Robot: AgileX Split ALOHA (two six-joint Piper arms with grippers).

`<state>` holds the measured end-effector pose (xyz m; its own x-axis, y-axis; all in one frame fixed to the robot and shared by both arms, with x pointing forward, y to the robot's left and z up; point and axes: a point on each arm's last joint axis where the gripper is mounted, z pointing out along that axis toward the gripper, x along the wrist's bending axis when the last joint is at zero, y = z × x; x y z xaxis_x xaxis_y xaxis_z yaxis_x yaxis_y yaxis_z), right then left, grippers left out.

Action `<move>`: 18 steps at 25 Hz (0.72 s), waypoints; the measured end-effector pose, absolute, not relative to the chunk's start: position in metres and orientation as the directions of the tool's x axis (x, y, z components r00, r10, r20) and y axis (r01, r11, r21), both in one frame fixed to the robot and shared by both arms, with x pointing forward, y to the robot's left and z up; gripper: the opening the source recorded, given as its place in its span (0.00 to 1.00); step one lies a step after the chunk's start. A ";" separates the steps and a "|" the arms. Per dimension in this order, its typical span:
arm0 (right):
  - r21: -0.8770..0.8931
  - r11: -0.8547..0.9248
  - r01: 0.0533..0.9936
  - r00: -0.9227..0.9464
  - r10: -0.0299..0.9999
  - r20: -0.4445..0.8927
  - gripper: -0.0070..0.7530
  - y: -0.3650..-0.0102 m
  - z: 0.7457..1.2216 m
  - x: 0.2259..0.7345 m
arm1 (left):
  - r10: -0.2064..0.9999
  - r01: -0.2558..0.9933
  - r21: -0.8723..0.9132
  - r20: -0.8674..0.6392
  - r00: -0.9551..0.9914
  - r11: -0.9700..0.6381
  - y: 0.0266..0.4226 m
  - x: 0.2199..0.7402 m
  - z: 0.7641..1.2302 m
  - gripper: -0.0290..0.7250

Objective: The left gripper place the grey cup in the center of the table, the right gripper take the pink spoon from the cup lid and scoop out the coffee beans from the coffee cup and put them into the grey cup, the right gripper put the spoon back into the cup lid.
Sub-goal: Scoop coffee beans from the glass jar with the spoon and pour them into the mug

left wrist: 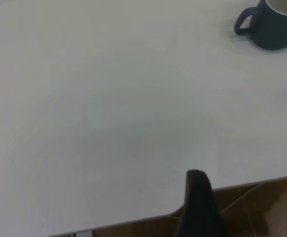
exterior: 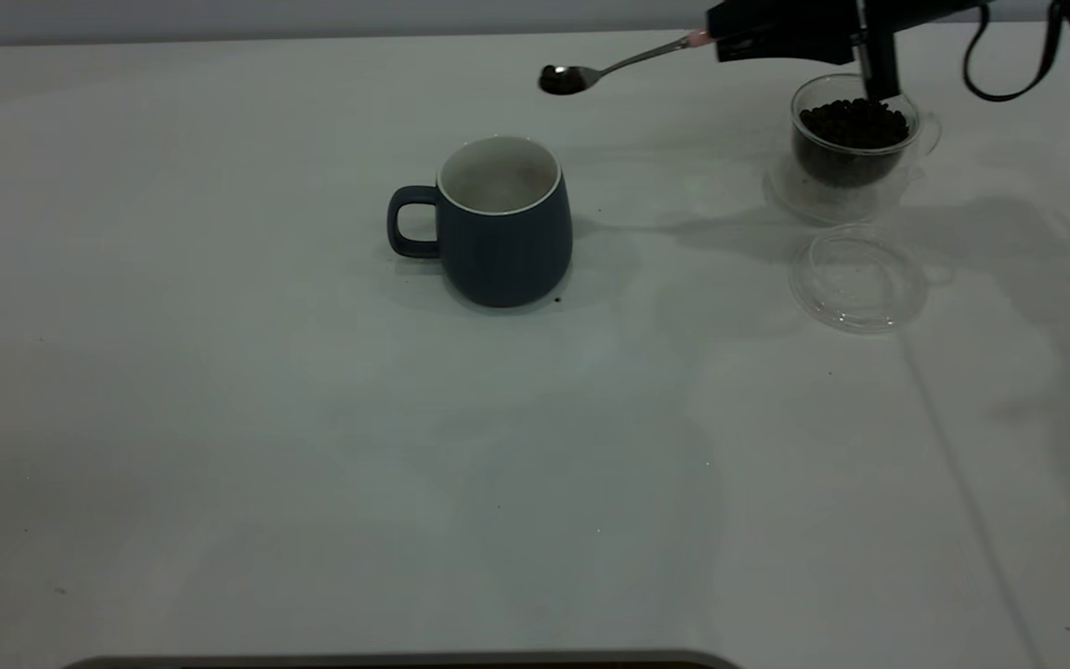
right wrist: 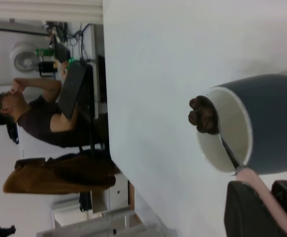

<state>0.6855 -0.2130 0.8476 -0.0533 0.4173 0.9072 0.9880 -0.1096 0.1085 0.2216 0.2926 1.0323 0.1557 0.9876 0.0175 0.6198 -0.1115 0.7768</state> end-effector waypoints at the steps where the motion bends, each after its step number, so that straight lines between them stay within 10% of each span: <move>1: 0.108 -0.103 0.989 -0.056 0.416 0.908 0.14 -0.209 0.848 0.685 | 0.988 0.620 0.777 0.017 0.156 -0.111 0.293 0.222 1.032 0.79; 18: 0.277 0.068 0.959 -0.277 0.456 0.846 0.14 -0.166 0.843 0.675 | 0.988 0.620 0.777 0.017 0.155 -0.110 0.293 0.222 1.032 0.79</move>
<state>0.6753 -0.1656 0.8431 -0.2766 0.4562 0.8458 0.9585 0.0678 0.2769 0.2216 0.2926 1.0323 0.1550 0.9878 0.0166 0.6200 -0.1103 0.7768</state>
